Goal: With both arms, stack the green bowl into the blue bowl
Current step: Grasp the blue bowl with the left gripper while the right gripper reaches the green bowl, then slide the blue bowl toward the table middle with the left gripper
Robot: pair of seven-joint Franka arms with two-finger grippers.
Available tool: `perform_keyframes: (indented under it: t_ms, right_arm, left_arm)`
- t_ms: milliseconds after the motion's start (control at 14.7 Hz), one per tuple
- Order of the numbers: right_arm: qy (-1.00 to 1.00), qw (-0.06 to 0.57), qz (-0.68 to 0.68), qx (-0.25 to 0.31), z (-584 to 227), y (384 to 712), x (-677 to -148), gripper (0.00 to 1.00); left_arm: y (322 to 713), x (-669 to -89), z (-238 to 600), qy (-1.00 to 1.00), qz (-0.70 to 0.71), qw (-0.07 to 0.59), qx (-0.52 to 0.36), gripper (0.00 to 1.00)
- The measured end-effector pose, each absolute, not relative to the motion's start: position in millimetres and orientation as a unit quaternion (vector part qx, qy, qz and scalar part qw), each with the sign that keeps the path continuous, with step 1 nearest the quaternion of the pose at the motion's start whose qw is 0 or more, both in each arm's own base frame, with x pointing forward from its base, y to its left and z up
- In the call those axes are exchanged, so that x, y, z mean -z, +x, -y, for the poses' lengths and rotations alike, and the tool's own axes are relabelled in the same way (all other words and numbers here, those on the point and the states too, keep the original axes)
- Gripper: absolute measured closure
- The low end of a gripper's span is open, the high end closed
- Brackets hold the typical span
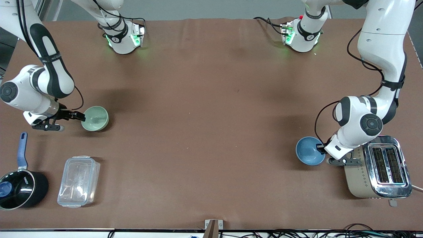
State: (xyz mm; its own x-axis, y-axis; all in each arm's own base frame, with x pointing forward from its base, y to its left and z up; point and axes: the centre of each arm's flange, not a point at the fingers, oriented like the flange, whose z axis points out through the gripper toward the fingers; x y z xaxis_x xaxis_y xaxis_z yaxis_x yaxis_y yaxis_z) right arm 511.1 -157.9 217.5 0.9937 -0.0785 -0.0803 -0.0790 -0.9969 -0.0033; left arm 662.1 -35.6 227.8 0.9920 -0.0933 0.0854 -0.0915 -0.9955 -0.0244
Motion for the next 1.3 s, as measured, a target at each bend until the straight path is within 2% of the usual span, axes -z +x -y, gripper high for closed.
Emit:
perform_keyframes:
  t_ms: [205, 409, 614, 886, 1023, 1159, 1295]
  right_arm:
    - [-0.998, 0.008, -0.041, -0.038, 152, 509, -207, 0.12]
    - [-0.997, 0.02, -0.057, -0.038, 150, 507, -205, 0.19]
    - [-0.996, 0.033, -0.069, -0.042, 145, 506, -201, 0.22]
    - [-0.993, 0.058, -0.085, -0.051, 141, 502, -192, 0.3]
    - [-0.993, 0.072, -0.082, -0.053, 141, 501, -191, 0.45]
    - [-0.992, 0.078, -0.08, -0.052, 142, 501, -192, 0.7]
    - [-0.992, 0.081, -0.077, -0.054, 143, 505, -195, 0.89]
  left_arm:
    - [661, -236, 92, -0.998, -0.037, -0.019, 0.05, 0.94]
    - [645, -248, 179, -0.997, 0.008, -0.064, 0.046, 0.94]
    - [617, -256, 264, -0.994, 0.049, -0.091, 0.031, 0.94]
    - [557, -260, 383, -0.991, 0.091, -0.101, 0.013, 0.94]
    - [528, -257, 435, -0.99, 0.089, -0.106, 0.005, 0.94]
    - [504, -246, 474, -0.991, 0.077, -0.108, -0.004, 0.94]
    - [496, -233, 496, -0.992, 0.067, -0.11, -0.007, 0.95]
